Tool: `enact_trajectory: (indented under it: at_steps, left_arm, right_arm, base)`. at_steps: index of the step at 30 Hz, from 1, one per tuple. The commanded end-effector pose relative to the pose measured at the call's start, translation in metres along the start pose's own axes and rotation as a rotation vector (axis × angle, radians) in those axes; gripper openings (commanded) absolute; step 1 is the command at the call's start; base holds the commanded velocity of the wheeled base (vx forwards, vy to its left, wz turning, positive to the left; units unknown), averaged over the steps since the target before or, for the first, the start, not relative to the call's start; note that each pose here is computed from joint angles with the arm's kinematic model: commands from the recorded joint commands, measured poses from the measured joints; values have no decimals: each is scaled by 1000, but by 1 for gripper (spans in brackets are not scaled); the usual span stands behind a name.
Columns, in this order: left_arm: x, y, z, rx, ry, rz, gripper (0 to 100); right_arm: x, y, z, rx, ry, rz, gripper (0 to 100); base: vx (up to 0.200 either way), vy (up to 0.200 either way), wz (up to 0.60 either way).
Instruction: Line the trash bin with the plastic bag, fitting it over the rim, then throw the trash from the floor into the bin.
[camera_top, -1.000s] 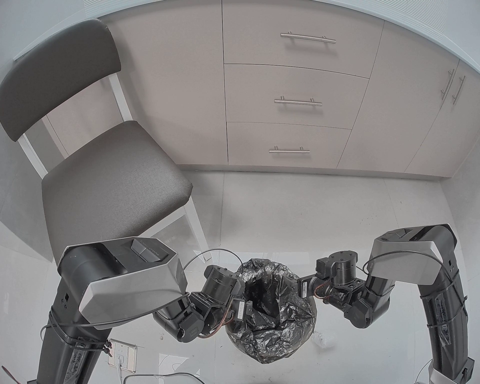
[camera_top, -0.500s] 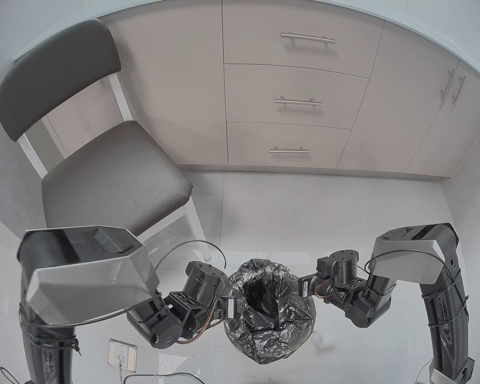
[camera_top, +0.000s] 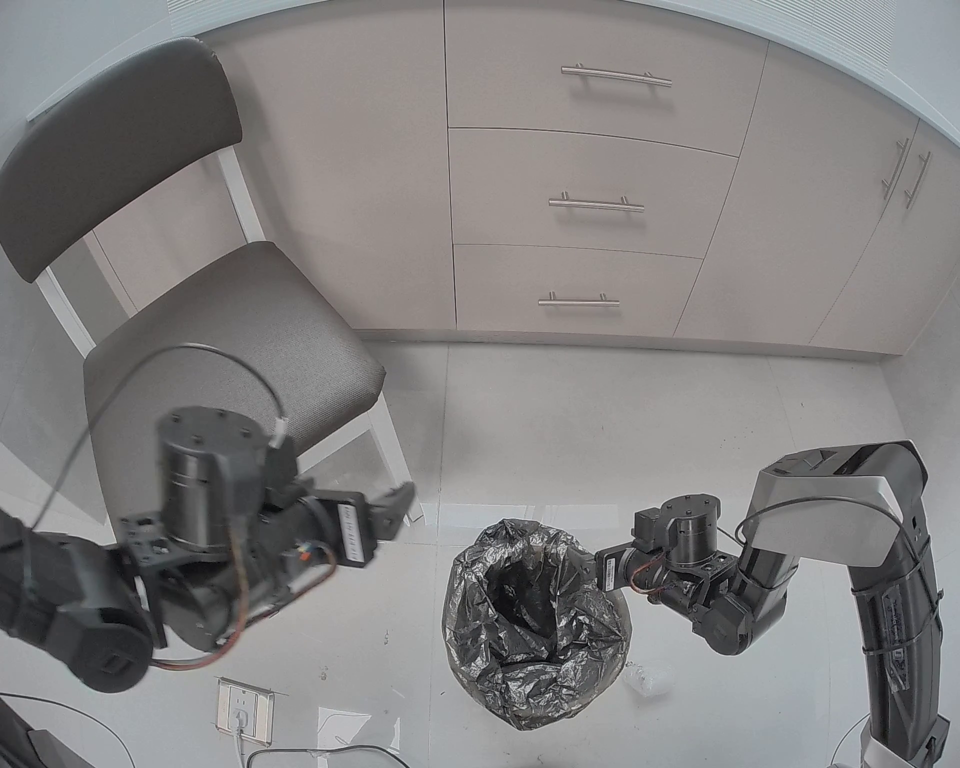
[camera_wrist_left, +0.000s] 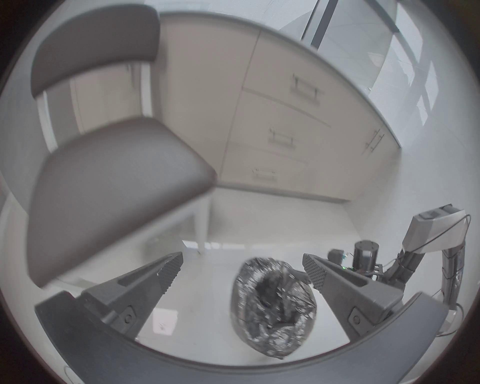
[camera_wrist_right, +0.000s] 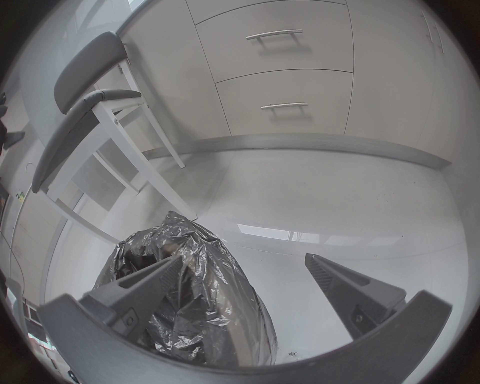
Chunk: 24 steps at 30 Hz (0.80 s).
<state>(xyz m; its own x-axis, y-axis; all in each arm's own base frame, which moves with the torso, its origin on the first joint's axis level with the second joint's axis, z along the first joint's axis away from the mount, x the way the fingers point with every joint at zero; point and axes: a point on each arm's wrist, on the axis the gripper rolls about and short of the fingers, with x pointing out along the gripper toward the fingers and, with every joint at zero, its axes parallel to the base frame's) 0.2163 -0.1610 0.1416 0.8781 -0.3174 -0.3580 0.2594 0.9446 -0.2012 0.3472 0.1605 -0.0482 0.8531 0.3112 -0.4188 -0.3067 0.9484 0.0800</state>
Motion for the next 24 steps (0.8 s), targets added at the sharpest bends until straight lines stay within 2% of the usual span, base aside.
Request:
enact_trajectory:
  at_steps: [1,2,5,8,9,11,12,18,20,24]
  left_arm:
    - [-123,68,35,81,-313,284,100]
    - [-139,74,34,85,-351,317,100]
    - [-173,84,22,120,-380,376,100]
    - [-192,89,11,141,-369,409,100]
    - [-211,93,-3,165,-350,452,100]
    - [-220,94,-8,172,-353,464,100]
    - [-238,96,-20,177,-367,492,100]
    - [-268,97,-51,155,-390,591,100]
    - [-271,97,-54,152,-392,603,100]
    - [-281,95,-76,133,-407,684,100]
  right_arm:
    - [-22,9,29,3,-71,26,100]
    - [-29,9,38,6,-95,31,100]
    - [-47,10,64,27,-163,38,100]
    - [-59,9,80,51,-207,40,100]
    - [-70,8,94,71,-248,43,100]
    - [-74,7,99,76,-264,43,100]
    - [-82,4,108,86,-294,37,100]
    - [-91,2,119,93,-336,36,100]
    - [-91,2,120,93,-339,36,100]
    - [-92,3,120,93,-343,38,100]
  base:
    - [0,0,0]
    - [0,0,0]
    - [0,0,0]
    - [0,0,0]
    - [0,0,0]
    - [0,0,0]
    - [0,0,0]
    - [0,0,0]
    - [0,0,0]
    - [0,0,0]
